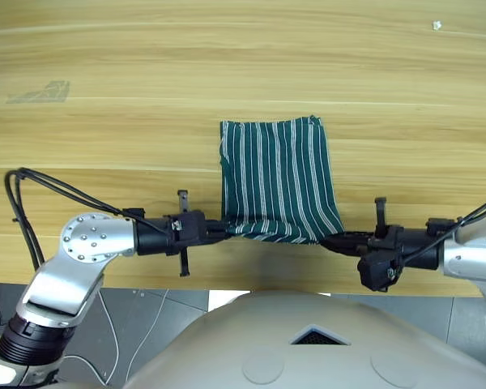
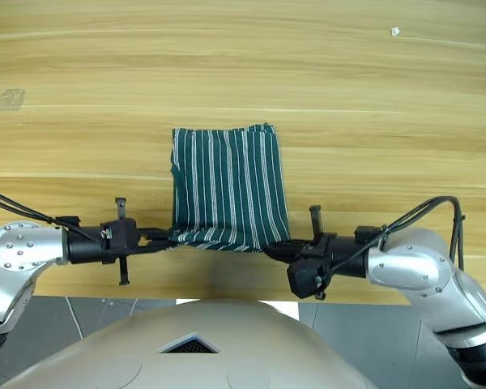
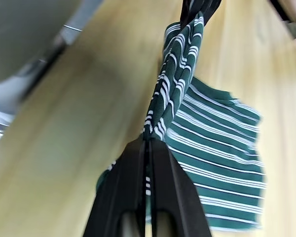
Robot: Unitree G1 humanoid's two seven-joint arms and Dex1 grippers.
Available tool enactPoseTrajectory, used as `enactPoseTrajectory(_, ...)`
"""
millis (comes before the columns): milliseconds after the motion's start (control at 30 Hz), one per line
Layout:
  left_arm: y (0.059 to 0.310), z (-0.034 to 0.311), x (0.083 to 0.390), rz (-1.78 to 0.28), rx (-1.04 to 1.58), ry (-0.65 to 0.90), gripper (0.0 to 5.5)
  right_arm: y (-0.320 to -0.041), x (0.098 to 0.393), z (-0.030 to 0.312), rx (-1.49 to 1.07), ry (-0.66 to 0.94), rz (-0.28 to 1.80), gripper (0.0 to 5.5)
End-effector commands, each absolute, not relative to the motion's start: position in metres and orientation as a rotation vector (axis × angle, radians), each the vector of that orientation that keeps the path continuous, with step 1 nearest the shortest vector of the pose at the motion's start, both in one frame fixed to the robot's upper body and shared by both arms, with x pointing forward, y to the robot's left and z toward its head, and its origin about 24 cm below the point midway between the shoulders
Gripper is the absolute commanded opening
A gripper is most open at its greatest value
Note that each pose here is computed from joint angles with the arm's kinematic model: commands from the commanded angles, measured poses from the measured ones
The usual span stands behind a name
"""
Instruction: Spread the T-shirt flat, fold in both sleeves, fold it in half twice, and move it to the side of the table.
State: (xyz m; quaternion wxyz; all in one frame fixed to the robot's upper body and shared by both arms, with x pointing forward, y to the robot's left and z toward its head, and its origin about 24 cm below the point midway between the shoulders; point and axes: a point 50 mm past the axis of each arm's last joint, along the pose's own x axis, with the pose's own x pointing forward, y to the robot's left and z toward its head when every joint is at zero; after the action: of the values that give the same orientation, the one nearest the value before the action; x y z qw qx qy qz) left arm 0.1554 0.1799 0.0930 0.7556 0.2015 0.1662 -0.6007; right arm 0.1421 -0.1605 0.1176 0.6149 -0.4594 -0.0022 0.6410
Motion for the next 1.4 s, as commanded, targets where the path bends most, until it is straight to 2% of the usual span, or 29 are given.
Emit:
enactPoseTrajectory(33, 0.186, 0.102, 0.195, -1.116, 0.487, 0.331, 0.14, -0.158, 0.173, 0.127, -1.186, -0.047, 1.412, 0.0)
enactPoseTrajectory(200, 0.179, 0.091, 0.243, -0.999, 0.531, 0.356, 0.14, -0.149, 0.237, 0.117, -1.371, -0.031, 1.358, 0.0)
enactPoseTrajectory(367, 0.171, 0.079, 0.275, -0.938, 0.533, 0.364, 0.14, -0.143, 0.28, 0.102, -1.428, 0.012, 1.323, 0.0)
enactPoseTrajectory(567, 0.168, 0.067, 0.302, -0.851, 0.505, 0.335, 0.14, -0.141, 0.303, 0.08, -1.431, 0.043, 1.303, 0.0)
enactPoseTrajectory(600, 0.168, 0.066, 0.305, -0.837, 0.496, 0.329, 0.14, -0.14, 0.304, 0.077, -1.43, 0.043, 1.301, 0.28)
enactPoseTrajectory(633, 0.168, 0.064, 0.308, -0.829, 0.489, 0.324, 0.5, -0.14, 0.306, 0.075, -1.429, 0.041, 1.299, 0.35)
enactPoseTrajectory(767, 0.168, 0.056, 0.312, -0.811, 0.484, 0.323, 1.13, -0.139, 0.311, 0.073, -1.423, 0.005, 1.251, 1.08)
enactPoseTrajectory(833, 0.169, 0.049, 0.313, -0.794, 0.491, 0.325, 1.16, -0.137, 0.318, 0.076, -1.435, -0.051, 1.171, 1.45)
enactPoseTrajectory(933, 0.171, 0.05, 0.319, -0.727, 0.488, 0.278, 1.16, -0.135, 0.334, 0.092, -1.467, -0.206, 0.948, 1.45)
enactPoseTrajectory(1033, 0.175, 0.06, 0.329, -0.621, 0.489, 0.17, 1.16, -0.129, 0.332, 0.106, -1.403, -0.362, 0.816, 1.45)
enactPoseTrajectory(1133, 0.183, 0.066, 0.332, -0.538, 0.504, 0.113, 1.16, -0.118, 0.314, 0.105, -1.346, -0.438, 0.867, 1.13)
enactPoseTrajectory(1267, 0.181, 0.076, 0.33, -0.524, 0.498, 0.03, 1.16, -0.108, 0.284, 0.082, -1.31, -0.415, 1.037, 0.43)
enactPoseTrajectory(1400, 0.165, 0.068, 0.316, -0.653, 0.514, 0.057, 0.66, -0.105, 0.269, 0.059, -1.291, -0.341, 1.134, 0.0)
